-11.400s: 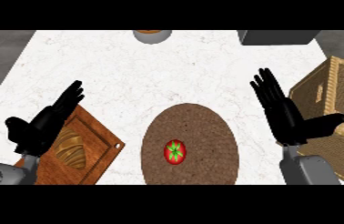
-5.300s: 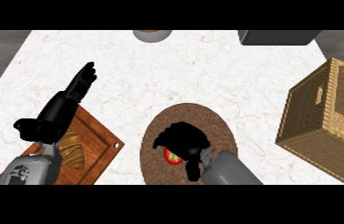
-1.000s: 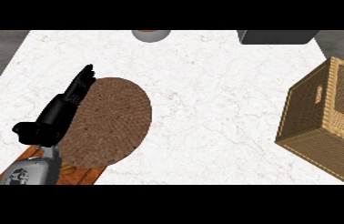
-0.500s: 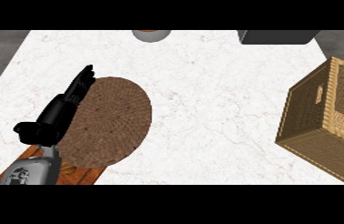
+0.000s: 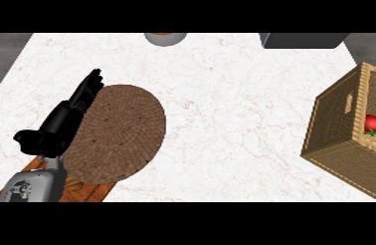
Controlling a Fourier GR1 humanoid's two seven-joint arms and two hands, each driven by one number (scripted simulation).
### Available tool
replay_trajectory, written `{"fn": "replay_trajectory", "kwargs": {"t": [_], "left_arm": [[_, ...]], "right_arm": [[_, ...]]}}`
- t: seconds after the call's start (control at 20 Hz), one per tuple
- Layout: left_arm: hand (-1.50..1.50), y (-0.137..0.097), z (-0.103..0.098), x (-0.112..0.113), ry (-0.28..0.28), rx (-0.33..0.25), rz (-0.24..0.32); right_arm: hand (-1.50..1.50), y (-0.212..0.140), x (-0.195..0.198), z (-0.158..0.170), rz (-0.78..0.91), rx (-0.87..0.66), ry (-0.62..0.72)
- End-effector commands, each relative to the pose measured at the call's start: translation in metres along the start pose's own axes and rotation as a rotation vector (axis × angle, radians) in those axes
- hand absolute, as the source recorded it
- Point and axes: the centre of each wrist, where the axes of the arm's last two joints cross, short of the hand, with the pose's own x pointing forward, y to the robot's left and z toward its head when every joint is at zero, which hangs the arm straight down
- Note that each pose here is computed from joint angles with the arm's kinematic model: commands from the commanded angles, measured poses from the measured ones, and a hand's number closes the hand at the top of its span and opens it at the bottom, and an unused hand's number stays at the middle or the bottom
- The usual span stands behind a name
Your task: Pick the tomato from the placemat and place it in the basket
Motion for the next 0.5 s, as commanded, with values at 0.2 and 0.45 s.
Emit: {"fn": "replay_trajectory", "kwargs": {"t": [0.2,0.45], "left_arm": [[0.0,0.006,0.003,-0.004,0.013,0.004,0.025],[0.0,-0.004,0.01,-0.005,0.003,0.012,0.013]], "right_arm": [[-1.5,-0.017,0.012,-0.012,-0.214,-0.038,0.057],[-1.5,-0.064,-0.004,-0.037,-0.293,-0.079,0.187]]}}
